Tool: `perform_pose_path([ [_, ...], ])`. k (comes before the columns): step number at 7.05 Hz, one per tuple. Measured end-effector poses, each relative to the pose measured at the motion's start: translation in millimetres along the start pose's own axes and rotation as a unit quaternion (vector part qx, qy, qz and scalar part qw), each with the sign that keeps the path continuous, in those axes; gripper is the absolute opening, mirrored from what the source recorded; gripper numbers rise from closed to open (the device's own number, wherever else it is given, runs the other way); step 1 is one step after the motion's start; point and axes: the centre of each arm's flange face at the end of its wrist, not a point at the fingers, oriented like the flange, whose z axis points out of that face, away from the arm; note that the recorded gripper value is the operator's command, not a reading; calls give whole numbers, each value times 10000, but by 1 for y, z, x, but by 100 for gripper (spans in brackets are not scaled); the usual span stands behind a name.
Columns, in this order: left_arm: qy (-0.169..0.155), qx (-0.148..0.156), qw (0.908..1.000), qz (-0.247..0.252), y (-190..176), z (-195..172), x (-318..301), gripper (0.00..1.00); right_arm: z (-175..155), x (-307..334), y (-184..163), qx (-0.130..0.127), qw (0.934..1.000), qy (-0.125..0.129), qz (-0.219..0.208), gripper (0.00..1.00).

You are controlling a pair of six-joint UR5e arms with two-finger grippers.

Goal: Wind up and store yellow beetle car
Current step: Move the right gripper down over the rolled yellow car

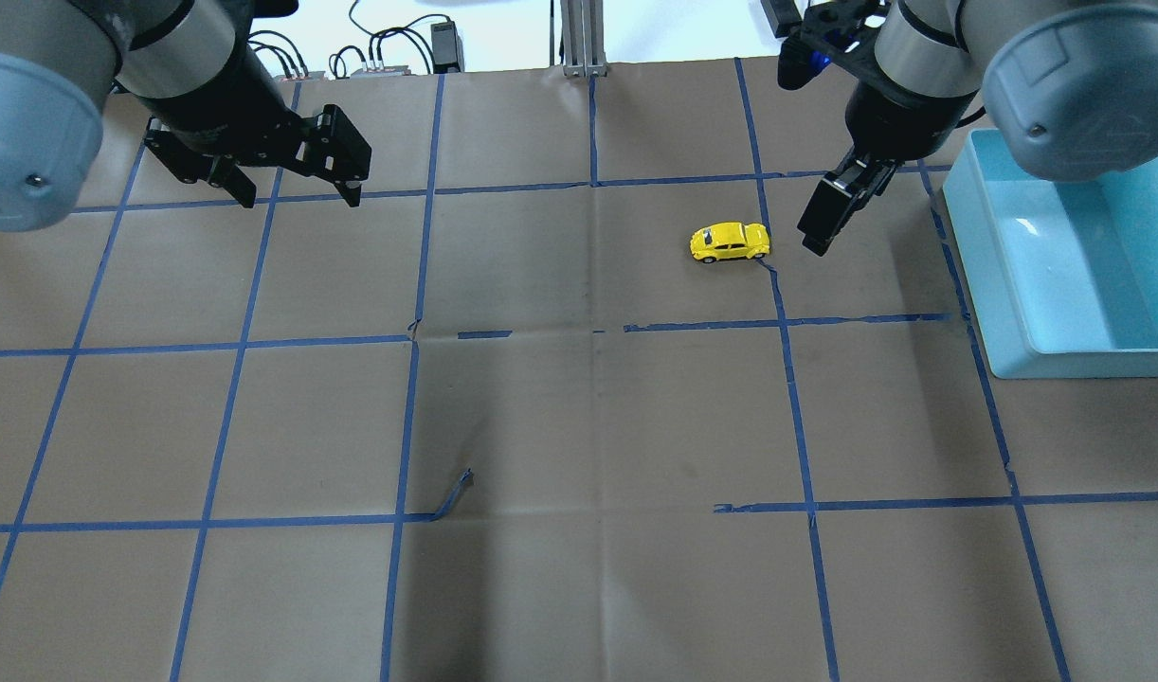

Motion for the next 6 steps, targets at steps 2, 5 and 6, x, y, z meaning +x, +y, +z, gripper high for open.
perform_pose_path([
  [2, 19, 16, 10000, 14, 1, -1, 0, 99, 21, 19, -15, 54, 9931, 120, -1167, 100],
  [5, 15, 44, 10000, 11, 1, -2, -1, 99, 86, 50, -59, 125, 9799, 237, -1978, 100],
  [6, 18, 51, 10000, 9, 0, -2, -1, 99, 109, 57, -72, 124, 9724, 241, -2316, 100],
])
